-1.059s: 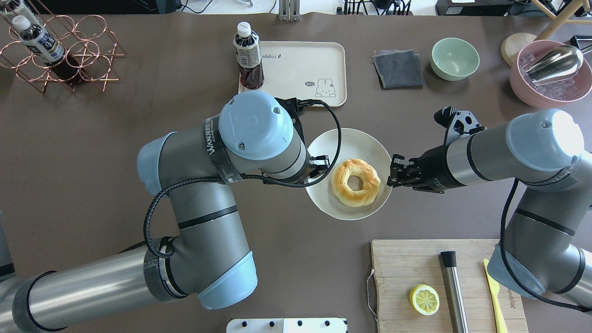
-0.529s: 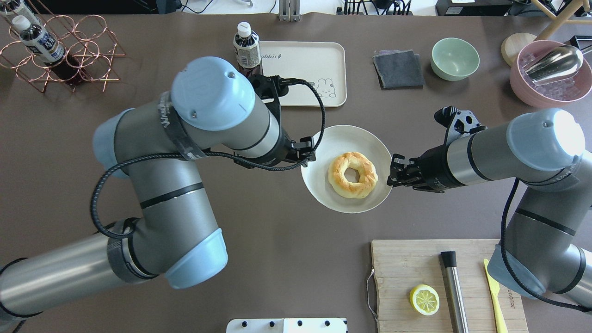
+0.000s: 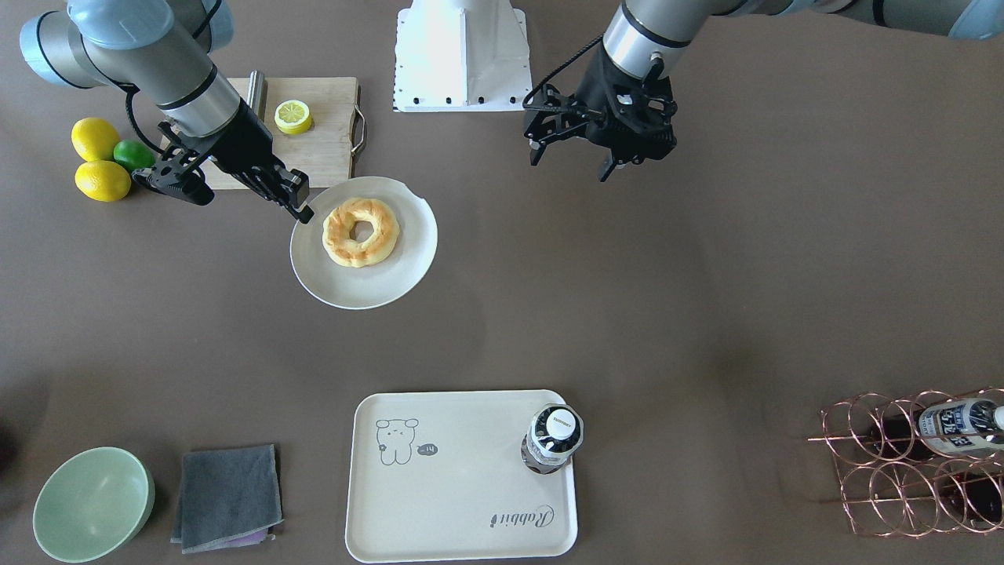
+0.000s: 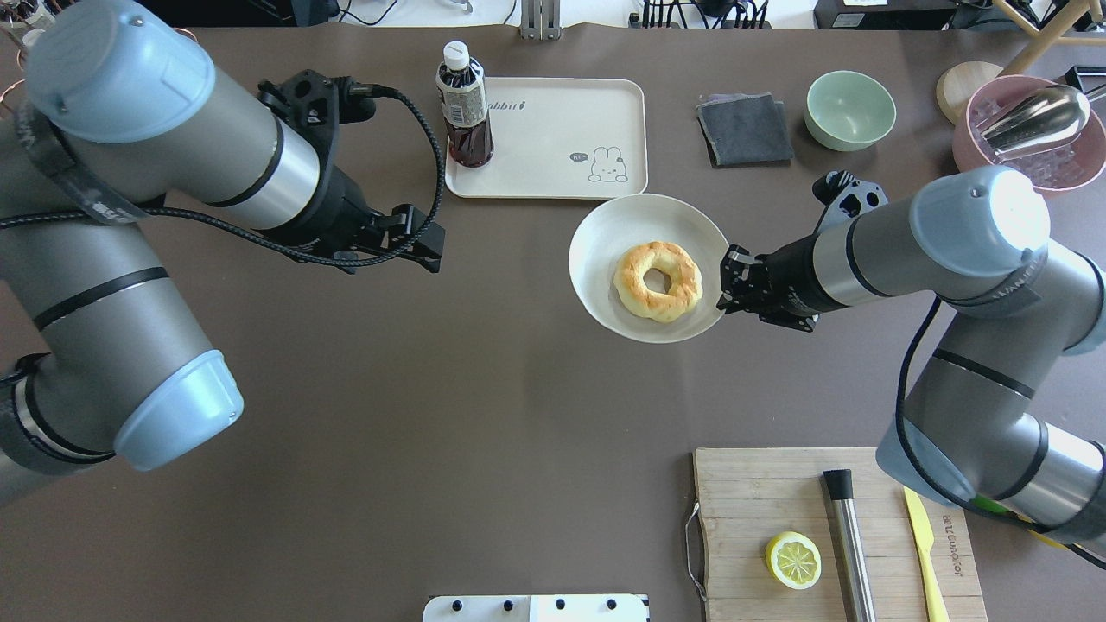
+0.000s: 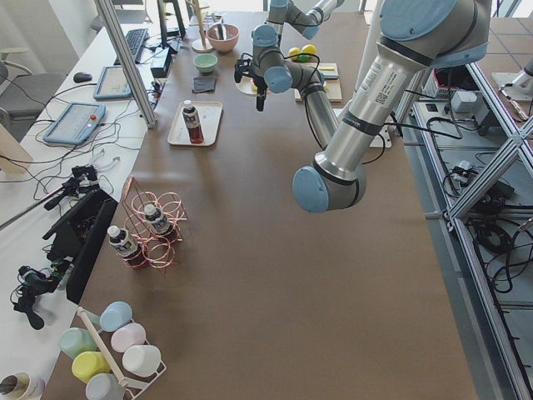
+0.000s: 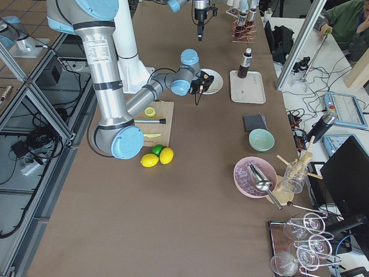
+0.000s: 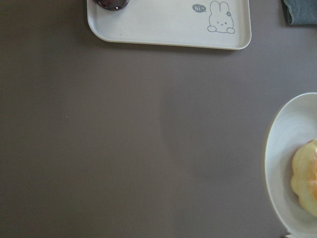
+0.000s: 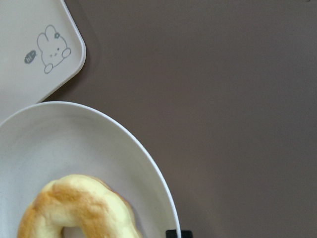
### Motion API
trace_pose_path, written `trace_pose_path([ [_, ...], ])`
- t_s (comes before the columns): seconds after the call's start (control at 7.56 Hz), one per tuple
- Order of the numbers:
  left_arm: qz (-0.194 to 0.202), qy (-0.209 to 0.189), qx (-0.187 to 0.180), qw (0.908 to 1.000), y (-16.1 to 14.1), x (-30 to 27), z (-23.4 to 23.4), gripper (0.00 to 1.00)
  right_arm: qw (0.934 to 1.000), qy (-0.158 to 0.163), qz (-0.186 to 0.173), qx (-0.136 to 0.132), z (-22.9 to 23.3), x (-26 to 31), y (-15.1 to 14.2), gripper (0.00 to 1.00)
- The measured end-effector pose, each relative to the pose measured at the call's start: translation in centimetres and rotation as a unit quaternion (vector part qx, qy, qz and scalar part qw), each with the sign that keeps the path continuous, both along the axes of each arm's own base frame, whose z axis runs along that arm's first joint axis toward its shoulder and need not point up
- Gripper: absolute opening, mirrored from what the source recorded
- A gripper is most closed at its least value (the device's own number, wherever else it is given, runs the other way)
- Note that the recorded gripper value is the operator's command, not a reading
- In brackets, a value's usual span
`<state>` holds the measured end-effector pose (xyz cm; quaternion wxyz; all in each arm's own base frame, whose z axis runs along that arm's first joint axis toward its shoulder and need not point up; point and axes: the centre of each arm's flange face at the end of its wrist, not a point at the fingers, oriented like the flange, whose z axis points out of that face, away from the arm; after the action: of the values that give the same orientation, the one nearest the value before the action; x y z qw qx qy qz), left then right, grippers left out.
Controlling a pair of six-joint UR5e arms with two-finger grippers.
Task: Place donut on tray
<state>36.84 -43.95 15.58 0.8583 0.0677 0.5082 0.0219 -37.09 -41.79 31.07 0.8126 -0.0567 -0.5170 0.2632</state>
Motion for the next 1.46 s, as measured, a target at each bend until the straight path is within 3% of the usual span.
trace_pose_path([
  [0.26,0.012,-0.016,0.024,0.9995,-1.2,-4.0,3.6,0.98,0.9965,0.023,0.052,-0.061,-2.3,-1.7,-5.9,0.00],
  [0.53,0.019,-0.030,0.036,0.9987,-2.2,-6.6,6.6,0.98,0.9873,0.037,0.104,-0.115,-4.1,-5.0,-12.9,0.00],
  [0.79,0.016,-0.036,0.038,0.9985,-2.7,-7.8,7.8,0.98,0.9765,0.052,0.144,-0.151,-7.1,-10.3,-19.6,0.00],
  [1.19,0.014,-0.037,0.039,0.9985,-2.8,-8.3,7.9,0.98,0.9690,0.033,0.187,-0.158,-5.7,-16.3,-24.9,0.00],
  [1.46,0.011,-0.037,0.038,0.9985,-3.0,-8.6,7.9,0.98,0.9663,0.030,0.200,-0.160,-5.5,-18.3,-25.8,0.00],
])
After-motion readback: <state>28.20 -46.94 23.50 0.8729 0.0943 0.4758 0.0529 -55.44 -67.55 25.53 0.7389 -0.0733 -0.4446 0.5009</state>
